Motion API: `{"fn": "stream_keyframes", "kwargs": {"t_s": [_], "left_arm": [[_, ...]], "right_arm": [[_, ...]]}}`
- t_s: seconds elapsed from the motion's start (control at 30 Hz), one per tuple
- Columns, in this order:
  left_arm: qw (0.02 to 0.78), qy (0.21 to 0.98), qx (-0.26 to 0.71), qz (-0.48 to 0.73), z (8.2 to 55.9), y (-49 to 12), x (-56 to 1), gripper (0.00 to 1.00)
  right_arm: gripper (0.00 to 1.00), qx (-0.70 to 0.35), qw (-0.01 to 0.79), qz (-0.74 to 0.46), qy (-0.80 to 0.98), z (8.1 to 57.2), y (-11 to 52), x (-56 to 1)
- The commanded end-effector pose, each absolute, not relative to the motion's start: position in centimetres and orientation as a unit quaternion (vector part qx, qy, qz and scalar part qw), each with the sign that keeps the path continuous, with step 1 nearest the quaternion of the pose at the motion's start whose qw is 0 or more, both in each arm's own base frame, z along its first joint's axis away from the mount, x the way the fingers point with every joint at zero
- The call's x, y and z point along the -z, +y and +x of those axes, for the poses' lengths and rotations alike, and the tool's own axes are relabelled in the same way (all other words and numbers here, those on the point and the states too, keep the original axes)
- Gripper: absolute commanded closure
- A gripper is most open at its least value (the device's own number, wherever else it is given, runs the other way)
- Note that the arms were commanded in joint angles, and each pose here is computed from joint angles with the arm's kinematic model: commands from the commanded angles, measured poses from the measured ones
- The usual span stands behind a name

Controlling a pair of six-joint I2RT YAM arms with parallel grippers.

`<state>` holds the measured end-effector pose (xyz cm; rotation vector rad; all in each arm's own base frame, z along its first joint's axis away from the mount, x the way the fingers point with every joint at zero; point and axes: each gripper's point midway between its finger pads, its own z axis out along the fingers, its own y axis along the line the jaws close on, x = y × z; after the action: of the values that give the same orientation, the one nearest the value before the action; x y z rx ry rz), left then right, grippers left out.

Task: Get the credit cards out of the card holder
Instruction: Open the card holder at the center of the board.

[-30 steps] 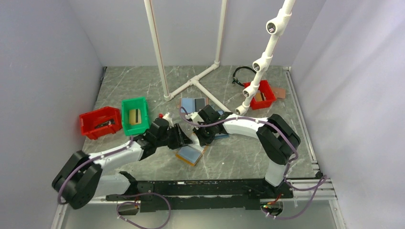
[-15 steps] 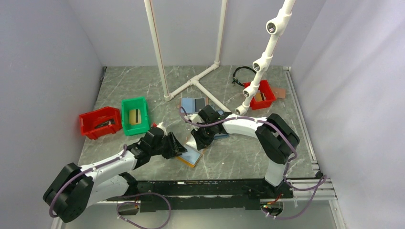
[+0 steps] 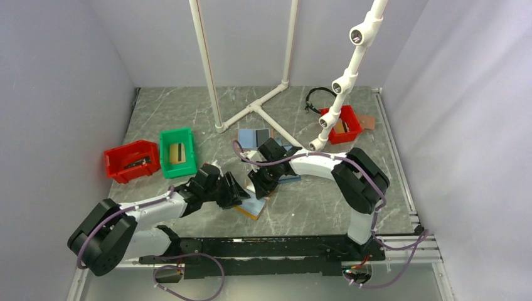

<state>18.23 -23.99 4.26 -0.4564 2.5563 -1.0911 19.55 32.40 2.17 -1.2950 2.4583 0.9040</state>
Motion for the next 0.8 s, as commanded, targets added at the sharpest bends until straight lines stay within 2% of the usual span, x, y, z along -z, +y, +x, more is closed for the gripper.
{"fn": "stream_keyframes", "kwargs": {"t_s": [0.0, 0.1, 0.23, 0.5, 0.67, 0.77], "left_arm": [[0.145, 0.914, 0.339, -0.170, 17.3, -22.7, -3.2, 0.43], [0.152, 0.915, 0.329, -0.175, 17.0, -21.9, -3.6, 0.41], [0.154, 0.908, 0.342, -0.186, 16.6, -21.7, -4.0, 0.40], [0.159, 0.886, 0.386, -0.203, 18.2, -23.5, -3.8, 0.42], [0.165, 0.875, 0.406, -0.209, 19.3, -24.6, -4.0, 0.46], [0.173, 0.871, 0.404, -0.219, 19.8, -24.5, -3.9, 0.56]], "right_arm": [[0.70, -0.280, 0.103, -0.441, 0.846, 20.0, 32.2, -0.8], [0.68, -0.281, 0.101, -0.440, 0.847, 20.0, 32.2, -0.7], [0.60, -0.290, 0.094, -0.443, 0.843, 19.5, 32.4, -0.8], [0.59, -0.291, 0.084, -0.448, 0.841, 19.0, 32.5, -0.4], [0.54, -0.306, 0.074, -0.453, 0.834, 18.5, 32.7, -0.7], [0.46, -0.330, 0.063, -0.460, 0.822, 17.7, 33.1, -1.4]]}}
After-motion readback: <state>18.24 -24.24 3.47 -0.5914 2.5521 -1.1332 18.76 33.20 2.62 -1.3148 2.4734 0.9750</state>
